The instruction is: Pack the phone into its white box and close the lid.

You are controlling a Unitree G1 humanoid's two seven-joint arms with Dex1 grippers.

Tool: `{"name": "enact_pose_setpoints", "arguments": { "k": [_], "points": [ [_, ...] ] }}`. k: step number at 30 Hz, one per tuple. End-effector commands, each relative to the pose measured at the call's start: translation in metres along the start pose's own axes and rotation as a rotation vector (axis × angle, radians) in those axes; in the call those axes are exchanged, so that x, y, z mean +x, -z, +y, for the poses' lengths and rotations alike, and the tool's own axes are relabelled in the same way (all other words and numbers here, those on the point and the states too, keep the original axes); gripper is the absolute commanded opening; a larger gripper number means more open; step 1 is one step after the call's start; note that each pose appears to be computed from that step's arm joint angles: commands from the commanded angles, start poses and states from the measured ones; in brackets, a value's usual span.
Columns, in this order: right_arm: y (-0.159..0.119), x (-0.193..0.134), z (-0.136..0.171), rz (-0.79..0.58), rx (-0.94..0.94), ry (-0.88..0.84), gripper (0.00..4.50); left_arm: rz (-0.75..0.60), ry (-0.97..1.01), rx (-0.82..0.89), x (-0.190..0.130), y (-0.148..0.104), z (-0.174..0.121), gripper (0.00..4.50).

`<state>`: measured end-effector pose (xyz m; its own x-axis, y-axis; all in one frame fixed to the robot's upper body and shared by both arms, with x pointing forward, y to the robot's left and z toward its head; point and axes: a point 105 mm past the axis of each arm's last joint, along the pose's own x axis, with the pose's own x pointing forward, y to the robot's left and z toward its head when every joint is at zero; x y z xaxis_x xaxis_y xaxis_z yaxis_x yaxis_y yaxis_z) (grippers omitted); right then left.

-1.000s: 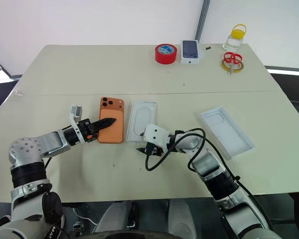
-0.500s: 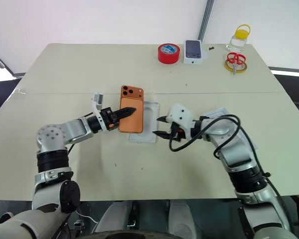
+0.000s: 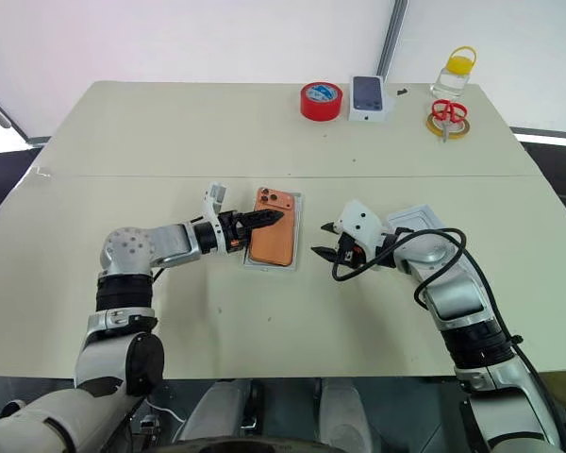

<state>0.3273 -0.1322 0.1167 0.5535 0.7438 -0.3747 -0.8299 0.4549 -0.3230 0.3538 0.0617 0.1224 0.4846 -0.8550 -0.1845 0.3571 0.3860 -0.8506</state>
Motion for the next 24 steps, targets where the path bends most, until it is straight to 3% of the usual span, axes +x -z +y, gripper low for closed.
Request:
{"name": "enact_pose_setpoints", "arguments": {
  "k": [1,8,16,18,24],
  "points": [
    [-0.011,0.001,-0.003,-0.041,-0.03,0.018,2.54,0.055,-0.095,0.075,-0.003,0.001,0.003,4.41],
    [-0.013,0.009,-0.002,-0.053,-0.045,0.011,2.54,0.116,-0.152,0.216,-0.011,-0.007,-0.013,4.41],
    [-0.014,0.017,0.002,-0.064,-0.045,0.001,2.54,0.192,-0.374,0.351,-0.035,-0.001,0.026,4.41],
    [-0.012,0.019,0.005,-0.067,-0.038,-0.003,2.54,0.248,-0.377,0.313,-0.036,0.001,0.023,4.41],
    [-0.013,0.023,0.007,-0.074,-0.037,-0.006,2.54,0.247,-0.291,0.369,-0.032,-0.006,-0.003,4.41]
  ]
}}
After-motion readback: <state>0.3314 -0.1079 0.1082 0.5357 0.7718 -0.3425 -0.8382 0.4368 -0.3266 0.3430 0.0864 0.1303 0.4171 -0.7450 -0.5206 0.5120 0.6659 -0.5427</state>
